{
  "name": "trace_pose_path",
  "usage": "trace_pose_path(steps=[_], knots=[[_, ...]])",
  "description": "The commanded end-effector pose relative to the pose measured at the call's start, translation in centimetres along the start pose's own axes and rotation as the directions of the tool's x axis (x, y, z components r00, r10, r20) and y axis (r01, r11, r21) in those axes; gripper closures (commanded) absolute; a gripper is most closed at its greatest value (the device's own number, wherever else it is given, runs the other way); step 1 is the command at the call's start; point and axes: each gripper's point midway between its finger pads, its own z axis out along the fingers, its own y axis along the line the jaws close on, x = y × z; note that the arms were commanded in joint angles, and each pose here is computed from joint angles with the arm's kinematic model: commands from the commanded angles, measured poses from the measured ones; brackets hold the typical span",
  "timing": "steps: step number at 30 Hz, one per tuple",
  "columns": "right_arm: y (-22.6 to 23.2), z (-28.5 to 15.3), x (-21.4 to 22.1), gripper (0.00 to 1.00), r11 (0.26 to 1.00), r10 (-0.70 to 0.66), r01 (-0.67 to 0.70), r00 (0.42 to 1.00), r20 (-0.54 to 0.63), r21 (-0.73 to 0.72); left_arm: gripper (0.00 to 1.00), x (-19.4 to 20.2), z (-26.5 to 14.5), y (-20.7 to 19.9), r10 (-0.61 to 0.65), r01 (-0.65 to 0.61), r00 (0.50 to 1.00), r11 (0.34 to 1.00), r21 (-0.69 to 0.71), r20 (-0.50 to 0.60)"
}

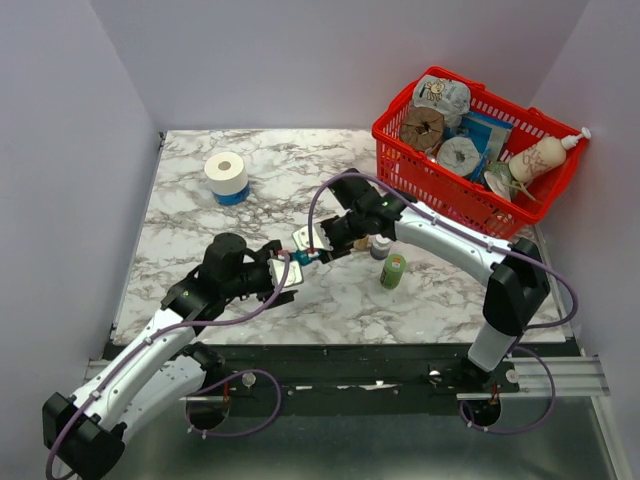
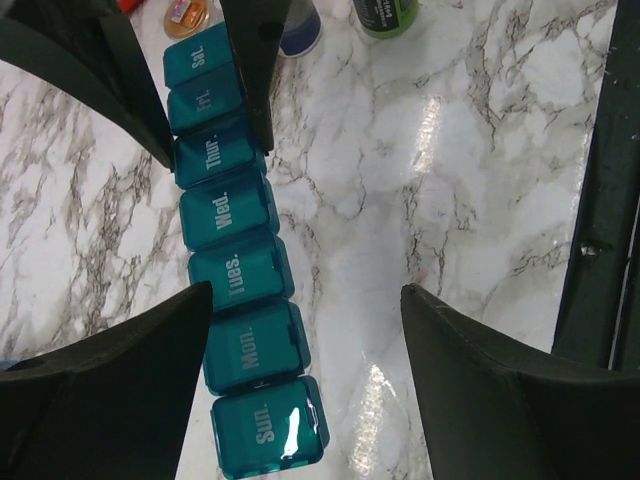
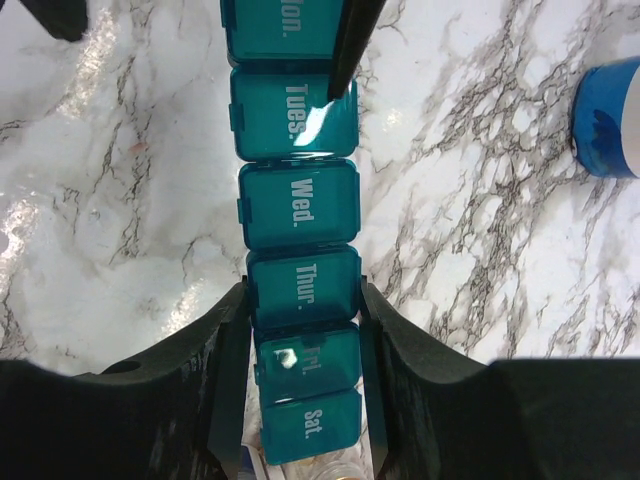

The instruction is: Sort the pills into containers

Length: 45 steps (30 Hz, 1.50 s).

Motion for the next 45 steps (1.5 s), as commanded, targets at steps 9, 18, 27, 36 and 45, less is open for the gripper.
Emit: trace_pose_path(steps=[9, 18, 27, 36, 45], knots=[[1.5, -0.7, -1.8, 0.71, 1.000, 0.002, 0.000, 0.997, 0.075, -0.026, 0.05, 0.6, -0.4, 3.3, 0.048, -0.060, 0.997, 0.981, -0.185, -0.067], [1.4, -1.0, -2.9, 0.72, 0.999, 0.024, -0.021, 0.993, 0.115, -0.030, 0.14, 1.4, 0.2, 1.9, 0.049, -0.057, 0.996, 0.991, -0.122, -0.071], [1.6, -1.2, -3.4, 0.72, 0.999, 0.038, -0.034, 0.990, 0.136, -0.036, 0.48, 1.7, 0.3, 1.6, 0.037, -0.045, 0.996, 0.994, -0.101, -0.083], [1.7, -1.3, -3.8, 0.72, 0.998, 0.055, -0.050, 0.986, 0.156, -0.039, 0.43, 1.4, 0.5, 1.8, 0.019, -0.027, 0.997, 0.994, -0.107, -0.078], [1.7, -1.6, -4.4, 0.72, 0.998, 0.061, -0.056, 0.983, 0.171, -0.037, 0.25, 1.5, 0.2, 2.1, -0.016, 0.007, 0.998, 0.987, -0.161, -0.055]])
